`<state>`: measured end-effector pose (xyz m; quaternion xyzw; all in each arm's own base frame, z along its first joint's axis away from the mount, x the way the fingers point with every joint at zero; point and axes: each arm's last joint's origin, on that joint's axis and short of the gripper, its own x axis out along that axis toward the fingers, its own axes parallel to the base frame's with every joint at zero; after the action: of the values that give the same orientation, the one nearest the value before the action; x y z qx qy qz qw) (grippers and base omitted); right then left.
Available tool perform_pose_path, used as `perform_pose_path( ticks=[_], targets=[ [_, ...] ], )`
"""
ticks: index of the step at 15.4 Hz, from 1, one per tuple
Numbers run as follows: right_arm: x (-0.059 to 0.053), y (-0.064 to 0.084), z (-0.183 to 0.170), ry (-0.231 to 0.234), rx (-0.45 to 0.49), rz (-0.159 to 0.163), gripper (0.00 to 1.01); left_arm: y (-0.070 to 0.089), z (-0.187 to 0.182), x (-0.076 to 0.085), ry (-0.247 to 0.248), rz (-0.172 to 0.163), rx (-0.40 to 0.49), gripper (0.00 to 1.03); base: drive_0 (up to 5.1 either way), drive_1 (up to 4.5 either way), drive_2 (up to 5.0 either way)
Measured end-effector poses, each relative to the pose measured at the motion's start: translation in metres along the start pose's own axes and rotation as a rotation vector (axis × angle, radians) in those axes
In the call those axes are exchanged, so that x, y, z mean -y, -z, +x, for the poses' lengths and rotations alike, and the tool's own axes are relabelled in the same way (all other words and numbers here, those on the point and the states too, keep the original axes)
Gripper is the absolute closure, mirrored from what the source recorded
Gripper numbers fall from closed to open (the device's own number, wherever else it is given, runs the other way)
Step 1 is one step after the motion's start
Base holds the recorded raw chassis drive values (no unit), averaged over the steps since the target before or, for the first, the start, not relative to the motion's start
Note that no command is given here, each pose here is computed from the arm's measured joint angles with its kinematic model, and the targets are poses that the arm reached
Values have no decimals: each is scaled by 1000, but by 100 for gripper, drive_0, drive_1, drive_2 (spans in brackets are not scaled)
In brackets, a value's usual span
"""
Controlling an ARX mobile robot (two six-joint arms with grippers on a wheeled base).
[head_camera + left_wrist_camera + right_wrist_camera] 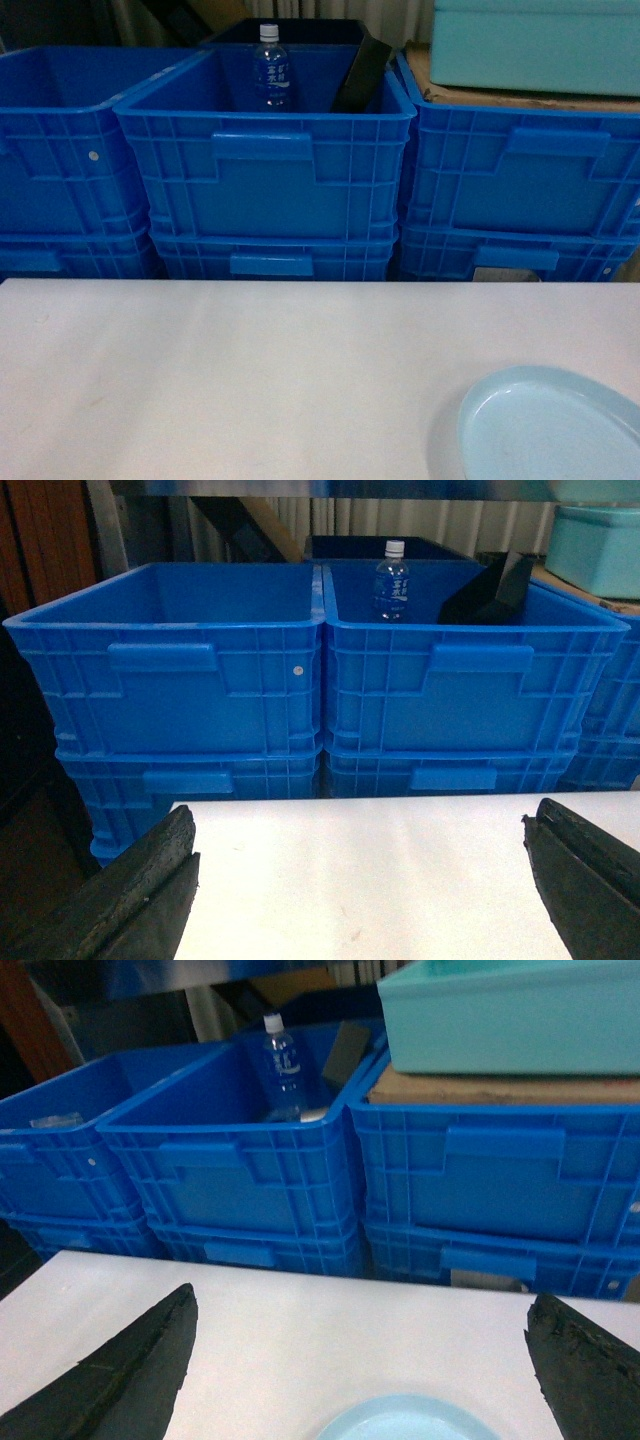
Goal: Place blue tray on left shelf second layer neatly
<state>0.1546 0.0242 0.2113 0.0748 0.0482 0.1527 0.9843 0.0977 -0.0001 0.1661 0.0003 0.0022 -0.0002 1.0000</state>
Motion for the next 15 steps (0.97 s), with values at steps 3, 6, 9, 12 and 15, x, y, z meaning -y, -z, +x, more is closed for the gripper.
perform_pose_path(
  ticks=[3,6,9,12,15],
  targets=[
    [89,21,83,-23,-622,515,3,0,0,0,0,0,-1,5,0,0,0],
    [122,54,76,3,-781,650,3,0,0,0,0,0,0,5,0,0,0],
    [135,64,73,-2,-790,580,3,0,0,0,0,0,0,5,0,0,0],
    [141,76,75,-20,-800,548,3,0,0,0,0,0,0,5,0,0,0],
    [147,93,73,-1,-826,573,3,0,0,0,0,0,0,5,0,0,0]
  ],
)
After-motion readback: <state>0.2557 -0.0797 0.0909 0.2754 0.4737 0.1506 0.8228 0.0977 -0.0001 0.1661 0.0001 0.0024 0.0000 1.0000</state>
